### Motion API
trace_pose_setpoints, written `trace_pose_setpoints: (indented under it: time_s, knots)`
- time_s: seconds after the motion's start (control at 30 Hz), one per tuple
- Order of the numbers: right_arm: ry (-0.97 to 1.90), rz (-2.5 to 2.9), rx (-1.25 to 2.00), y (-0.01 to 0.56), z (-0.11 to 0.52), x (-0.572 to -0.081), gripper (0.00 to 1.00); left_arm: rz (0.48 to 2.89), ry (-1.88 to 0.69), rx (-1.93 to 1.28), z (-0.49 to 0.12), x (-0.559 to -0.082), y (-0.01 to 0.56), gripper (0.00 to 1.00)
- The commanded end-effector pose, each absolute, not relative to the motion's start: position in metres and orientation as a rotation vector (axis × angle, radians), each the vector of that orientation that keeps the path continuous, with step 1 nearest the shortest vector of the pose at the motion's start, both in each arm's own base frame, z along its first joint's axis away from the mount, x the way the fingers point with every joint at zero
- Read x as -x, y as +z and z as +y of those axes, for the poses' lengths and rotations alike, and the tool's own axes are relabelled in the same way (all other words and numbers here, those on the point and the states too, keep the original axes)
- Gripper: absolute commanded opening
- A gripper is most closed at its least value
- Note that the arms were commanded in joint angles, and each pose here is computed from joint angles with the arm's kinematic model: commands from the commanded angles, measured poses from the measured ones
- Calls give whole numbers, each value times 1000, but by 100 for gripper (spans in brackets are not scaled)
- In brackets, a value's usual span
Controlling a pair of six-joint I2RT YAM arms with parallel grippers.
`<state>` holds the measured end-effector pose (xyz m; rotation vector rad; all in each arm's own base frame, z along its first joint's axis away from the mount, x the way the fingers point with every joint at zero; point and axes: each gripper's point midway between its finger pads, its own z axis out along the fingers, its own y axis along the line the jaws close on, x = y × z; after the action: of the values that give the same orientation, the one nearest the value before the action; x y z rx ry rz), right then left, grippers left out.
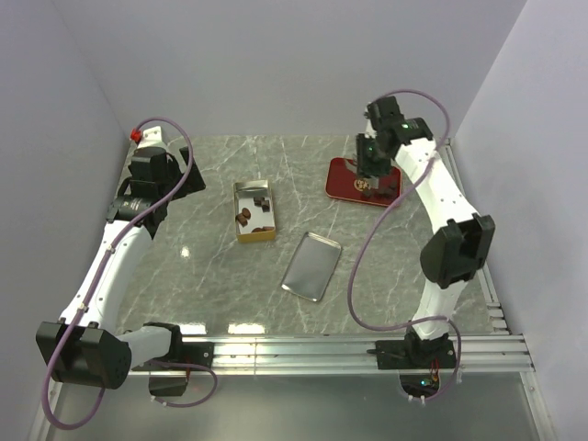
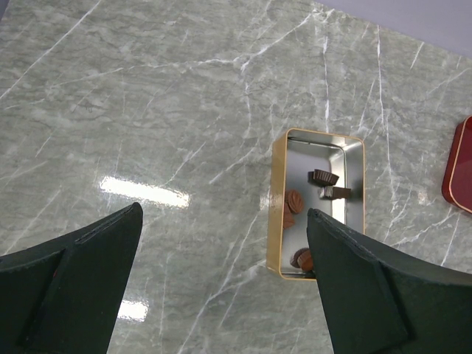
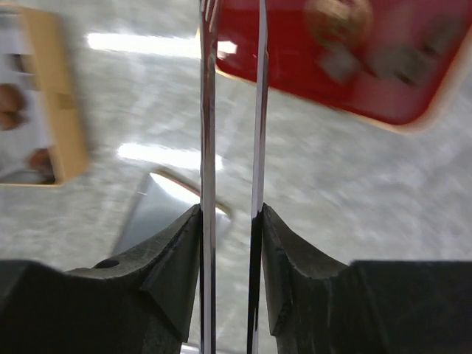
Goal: Pack the chocolate
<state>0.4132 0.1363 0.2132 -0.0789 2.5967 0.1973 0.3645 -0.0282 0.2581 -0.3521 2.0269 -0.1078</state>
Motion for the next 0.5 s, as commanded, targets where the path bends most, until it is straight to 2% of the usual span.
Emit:
trace_pose_setpoints:
  time_s: [0.0, 0.47]
  knots:
    - [90, 2554, 25, 228, 102, -399, 42, 1985, -125, 358, -28, -365, 267, 100]
    - [-24, 2641, -122, 199, 80, -376, 43, 1999, -154, 349, -35, -368, 263, 99]
